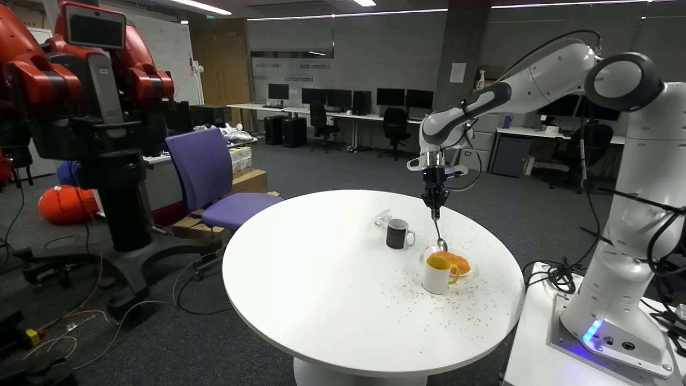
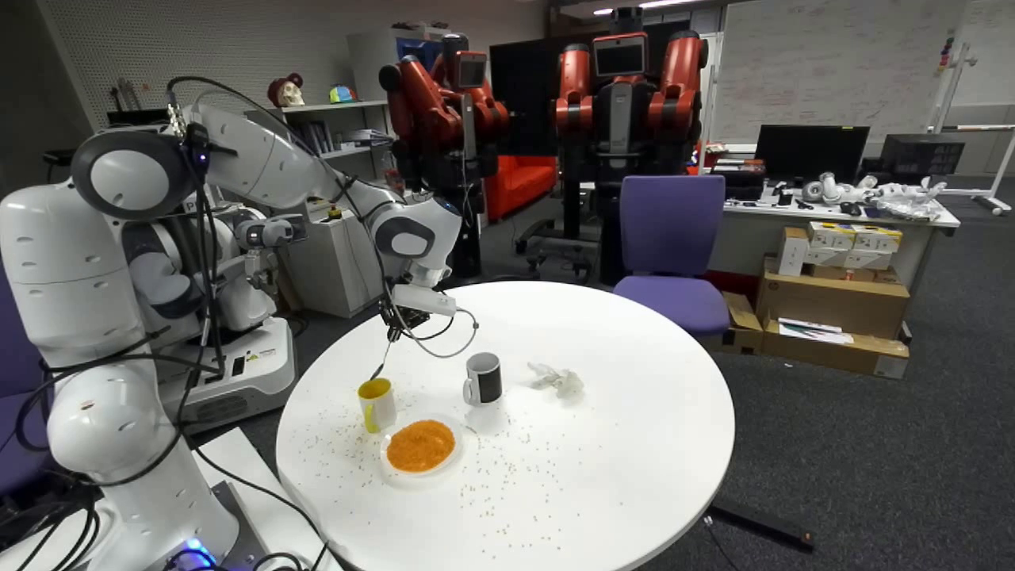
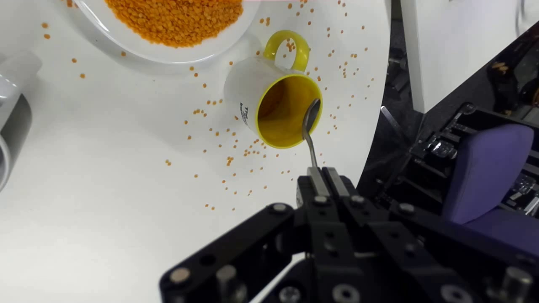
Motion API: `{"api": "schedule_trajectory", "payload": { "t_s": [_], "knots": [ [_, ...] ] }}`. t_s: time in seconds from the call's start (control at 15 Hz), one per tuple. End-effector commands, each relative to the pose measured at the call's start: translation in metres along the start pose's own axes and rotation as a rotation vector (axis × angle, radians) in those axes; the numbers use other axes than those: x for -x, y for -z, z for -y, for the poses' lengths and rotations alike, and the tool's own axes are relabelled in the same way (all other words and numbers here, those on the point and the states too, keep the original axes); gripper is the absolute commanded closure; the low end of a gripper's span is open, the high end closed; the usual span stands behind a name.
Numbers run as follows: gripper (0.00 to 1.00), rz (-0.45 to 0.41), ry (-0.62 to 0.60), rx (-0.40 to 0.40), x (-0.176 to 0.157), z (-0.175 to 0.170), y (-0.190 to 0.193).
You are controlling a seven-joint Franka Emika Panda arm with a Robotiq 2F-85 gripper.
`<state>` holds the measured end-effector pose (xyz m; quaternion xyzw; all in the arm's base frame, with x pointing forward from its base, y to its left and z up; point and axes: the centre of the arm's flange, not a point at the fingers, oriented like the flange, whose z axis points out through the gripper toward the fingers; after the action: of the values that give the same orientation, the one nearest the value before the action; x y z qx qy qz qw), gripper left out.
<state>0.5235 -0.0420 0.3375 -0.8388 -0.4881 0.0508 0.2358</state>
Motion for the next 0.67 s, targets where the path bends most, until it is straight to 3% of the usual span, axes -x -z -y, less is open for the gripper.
{"api": "schedule_trajectory", "payload": {
  "t_s": [0.0, 0.33, 0.6],
  "knots": [
    [0.99, -0.023, -0.002, 0.021, 0.017, 0.016, 0.010],
    [0.99, -0.117, -0.103, 0.001, 0.059, 0.000, 0.039],
    [0.99, -0.241, -0.247, 0.024, 0.116, -0.017, 0.052]
  ]
}}
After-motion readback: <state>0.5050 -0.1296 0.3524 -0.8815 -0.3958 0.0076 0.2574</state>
